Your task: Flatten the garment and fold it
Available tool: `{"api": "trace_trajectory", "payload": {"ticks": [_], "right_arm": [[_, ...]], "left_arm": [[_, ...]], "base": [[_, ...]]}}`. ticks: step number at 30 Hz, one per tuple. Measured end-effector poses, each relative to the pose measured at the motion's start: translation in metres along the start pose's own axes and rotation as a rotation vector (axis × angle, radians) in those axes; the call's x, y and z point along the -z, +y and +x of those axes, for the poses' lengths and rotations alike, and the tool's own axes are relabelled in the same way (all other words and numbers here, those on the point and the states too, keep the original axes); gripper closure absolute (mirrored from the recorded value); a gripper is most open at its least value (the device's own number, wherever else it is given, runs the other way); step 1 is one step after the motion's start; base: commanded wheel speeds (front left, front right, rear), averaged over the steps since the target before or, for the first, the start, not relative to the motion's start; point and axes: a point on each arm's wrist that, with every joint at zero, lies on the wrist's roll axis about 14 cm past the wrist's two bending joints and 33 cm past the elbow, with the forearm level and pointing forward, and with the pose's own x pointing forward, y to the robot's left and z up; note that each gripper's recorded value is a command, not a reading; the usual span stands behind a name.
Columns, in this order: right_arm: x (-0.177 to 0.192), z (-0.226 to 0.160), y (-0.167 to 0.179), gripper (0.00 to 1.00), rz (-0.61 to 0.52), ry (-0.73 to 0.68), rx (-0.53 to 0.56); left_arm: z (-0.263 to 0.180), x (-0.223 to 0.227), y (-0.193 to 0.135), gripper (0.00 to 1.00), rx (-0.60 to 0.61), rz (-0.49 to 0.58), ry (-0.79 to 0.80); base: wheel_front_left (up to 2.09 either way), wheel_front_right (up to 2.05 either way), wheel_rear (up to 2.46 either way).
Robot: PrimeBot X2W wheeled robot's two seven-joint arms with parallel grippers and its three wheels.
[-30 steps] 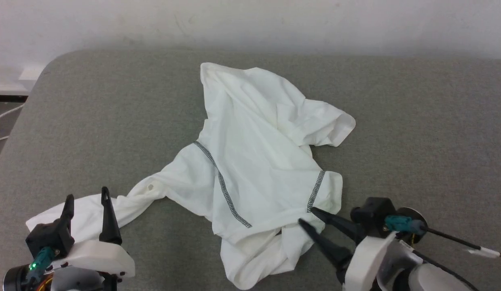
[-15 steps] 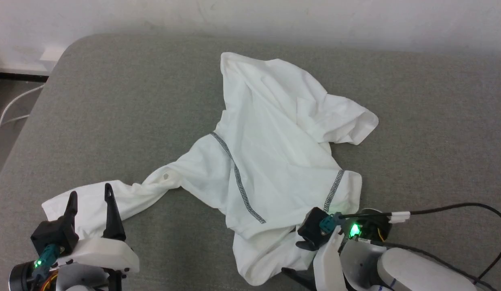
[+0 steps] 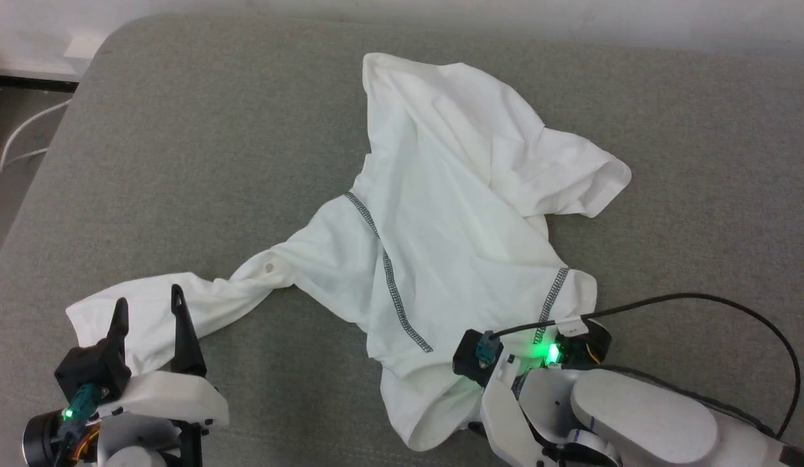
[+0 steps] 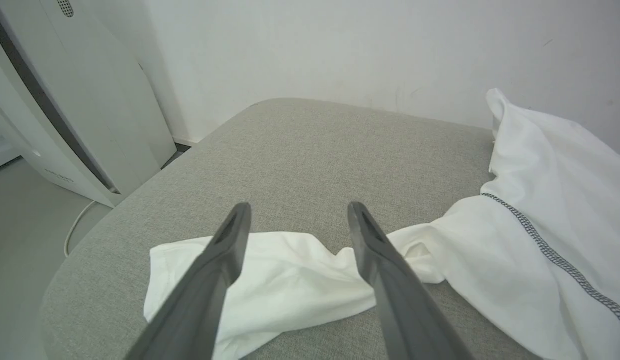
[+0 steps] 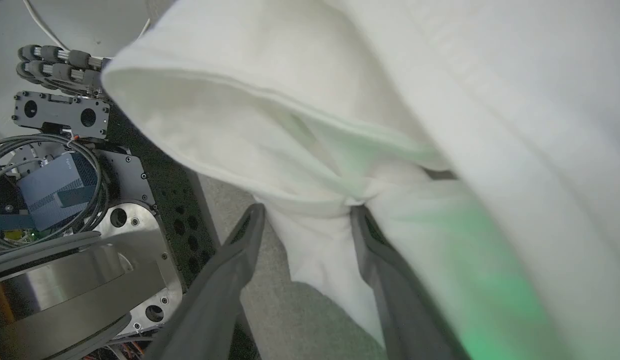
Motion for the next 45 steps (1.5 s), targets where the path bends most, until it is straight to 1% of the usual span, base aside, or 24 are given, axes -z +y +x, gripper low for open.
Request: {"api": "trace_trajectory", "payload": {"ticks": [2,4,6,8,11,14,16,19,22,25,26,28,29,31,34,35,36,38,39,40,41,42,45], "right_arm": [[-0.002,-0.001,-0.001,1.0,0.002,0.001,0.002],[-0.006,-0.003,0.0,1.0,-0.002,-0.034,0.004],[-0.017,-0.005,0.009,1.0,0.006,-0.11,-0.015],[-0.036,-0.011,0.018,1.0,0.019,-0.223,-0.033],[-0.077,-0.033,0.023,1.0,0.035,-0.43,-0.038],[-0.117,-0.067,0.015,1.0,0.064,-0.645,-0.006],[-0.137,-0.093,0.005,1.0,0.094,-0.776,0.029],[-0.152,-0.129,-0.012,1.0,0.165,-0.943,0.092],[-0.152,-0.162,-0.04,1.0,0.277,-1.079,0.195],[-0.123,-0.18,-0.077,1.0,0.452,-1.143,0.327],[-0.109,-0.184,-0.089,1.0,0.511,-1.154,0.381],[-0.072,-0.187,-0.111,1.0,0.665,-1.162,0.48],[-0.054,-0.186,-0.119,1.0,0.71,-1.147,0.538],[-0.013,-0.186,-0.133,1.0,0.842,-1.131,0.64],[0.054,-0.191,-0.146,1.0,0.988,-1.071,0.81],[0.076,-0.192,-0.148,1.0,1.026,-1.038,0.859],[0.094,-0.193,-0.148,1.0,1.04,-0.997,0.906],[0.125,-0.192,-0.147,1.0,1.093,-0.936,0.966],[0.135,-0.188,-0.145,0.82,1.106,-0.895,0.976],[0.142,-0.184,-0.142,0.52,1.107,-0.865,0.983],[0.145,-0.182,-0.14,0.08,1.112,-0.848,0.984],[0.147,-0.181,-0.139,0.0,1.108,-0.842,0.989],[0.144,-0.197,-0.141,0.0,1.048,-0.863,1.043]], "left_arm": [[0.0,0.001,0.0,0.0,-0.001,-0.001,0.004],[0.0,0.001,0.0,0.0,0.001,-0.002,0.003],[-0.001,-0.001,-0.002,0.0,0.007,-0.003,-0.002],[-0.001,-0.003,-0.003,0.0,0.015,-0.005,-0.01],[-0.001,-0.008,-0.005,0.0,0.029,-0.003,-0.02],[-0.001,-0.014,-0.009,0.0,0.047,-0.002,-0.031],[-0.002,-0.015,-0.012,0.0,0.062,0.0,-0.03],[-0.004,-0.016,-0.018,0.0,0.083,0.0,-0.027],[-0.006,-0.02,-0.025,0.0,0.11,-0.003,-0.032],[-0.007,-0.025,-0.031,0.0,0.127,-0.007,-0.04],[-0.008,-0.026,-0.033,0.0,0.134,-0.008,-0.042],[-0.008,-0.028,-0.036,0.0,0.144,-0.009,-0.044],[-0.008,-0.029,-0.037,0.0,0.147,-0.008,-0.045],[-0.007,-0.028,-0.037,0.0,0.147,-0.008,-0.041],[-0.007,-0.025,-0.04,0.0,0.152,-0.007,-0.03],[-0.007,-0.025,-0.04,0.0,0.154,-0.006,-0.028],[-0.006,-0.024,-0.041,0.0,0.155,-0.006,-0.026],[-0.006,-0.023,-0.042,0.0,0.158,-0.005,-0.022],[-0.005,-0.022,-0.043,0.0,0.159,-0.005,-0.02],[-0.005,-0.022,-0.045,0.0,0.163,-0.005,-0.019],[-0.005,-0.021,-0.046,0.0,0.166,-0.004,-0.017],[-0.005,-0.021,-0.047,0.0,0.169,-0.004,-0.016],[-0.005,-0.022,-0.049,0.0,0.174,-0.005,-0.018]], "base": [[0.0,0.0,0.0],[0.0,0.0,0.0],[0.0,0.0,0.0],[0.0,0.0,0.0],[0.0,0.0,0.0],[0.0,0.0,0.0],[0.0,0.0,0.0],[0.0,0.0,0.0],[0.0,0.0,0.0],[0.0,0.0,0.0],[0.0,0.0,0.0],[0.0,0.0,0.0],[0.0,0.0,0.0],[0.0,0.0,0.0],[0.0,0.0,0.0],[0.0,0.0,0.0],[0.0,0.0,0.0],[0.0,0.0,0.0],[0.0,0.0,0.0],[0.0,0.0,0.0],[0.0,0.0,0.0],[0.0,0.0,0.0],[0.0,0.0,0.0]]}}
